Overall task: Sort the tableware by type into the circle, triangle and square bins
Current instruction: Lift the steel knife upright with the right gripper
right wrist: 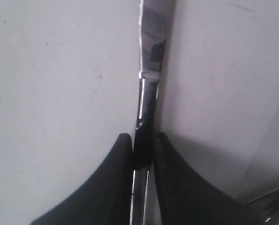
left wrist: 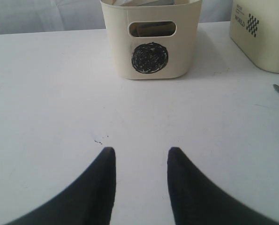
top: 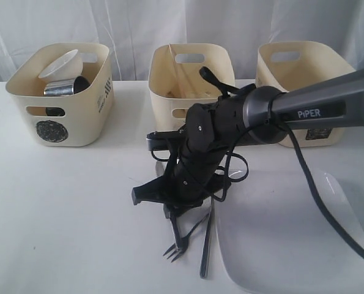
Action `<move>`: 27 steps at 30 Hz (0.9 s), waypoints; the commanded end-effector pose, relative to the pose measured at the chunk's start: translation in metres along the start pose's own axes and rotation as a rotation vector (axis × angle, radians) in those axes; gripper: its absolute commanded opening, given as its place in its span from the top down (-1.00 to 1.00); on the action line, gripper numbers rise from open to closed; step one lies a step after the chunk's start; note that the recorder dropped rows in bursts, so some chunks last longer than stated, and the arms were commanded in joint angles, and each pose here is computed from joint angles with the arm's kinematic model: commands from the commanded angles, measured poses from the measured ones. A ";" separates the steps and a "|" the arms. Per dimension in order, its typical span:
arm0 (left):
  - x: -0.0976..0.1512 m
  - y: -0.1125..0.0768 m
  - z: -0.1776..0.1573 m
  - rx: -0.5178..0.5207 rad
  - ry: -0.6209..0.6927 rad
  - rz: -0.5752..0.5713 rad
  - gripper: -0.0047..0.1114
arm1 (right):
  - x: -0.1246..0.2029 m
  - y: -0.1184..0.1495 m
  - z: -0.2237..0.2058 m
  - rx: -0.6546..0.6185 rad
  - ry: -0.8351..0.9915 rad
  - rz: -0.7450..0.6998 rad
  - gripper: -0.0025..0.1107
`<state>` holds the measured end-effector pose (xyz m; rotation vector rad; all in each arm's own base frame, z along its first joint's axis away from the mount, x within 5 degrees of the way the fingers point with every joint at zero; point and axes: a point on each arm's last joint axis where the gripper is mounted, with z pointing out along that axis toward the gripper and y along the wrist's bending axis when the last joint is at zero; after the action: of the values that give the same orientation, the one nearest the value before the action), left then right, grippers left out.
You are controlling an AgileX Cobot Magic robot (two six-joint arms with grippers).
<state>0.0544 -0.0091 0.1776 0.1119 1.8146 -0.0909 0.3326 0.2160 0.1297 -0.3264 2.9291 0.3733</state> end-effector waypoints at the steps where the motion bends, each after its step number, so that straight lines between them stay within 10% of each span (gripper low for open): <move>1: 0.001 0.000 0.000 0.004 0.003 -0.007 0.20 | 0.012 -0.003 0.018 0.026 0.087 -0.001 0.87; 27: 0.001 0.000 0.000 0.004 0.003 -0.007 0.20 | 0.000 0.012 -0.049 -0.011 -0.103 -0.065 0.77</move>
<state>0.0544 -0.0091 0.1776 0.1119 1.8146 -0.0909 0.3261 0.2144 0.1790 -0.3429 2.8041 0.4201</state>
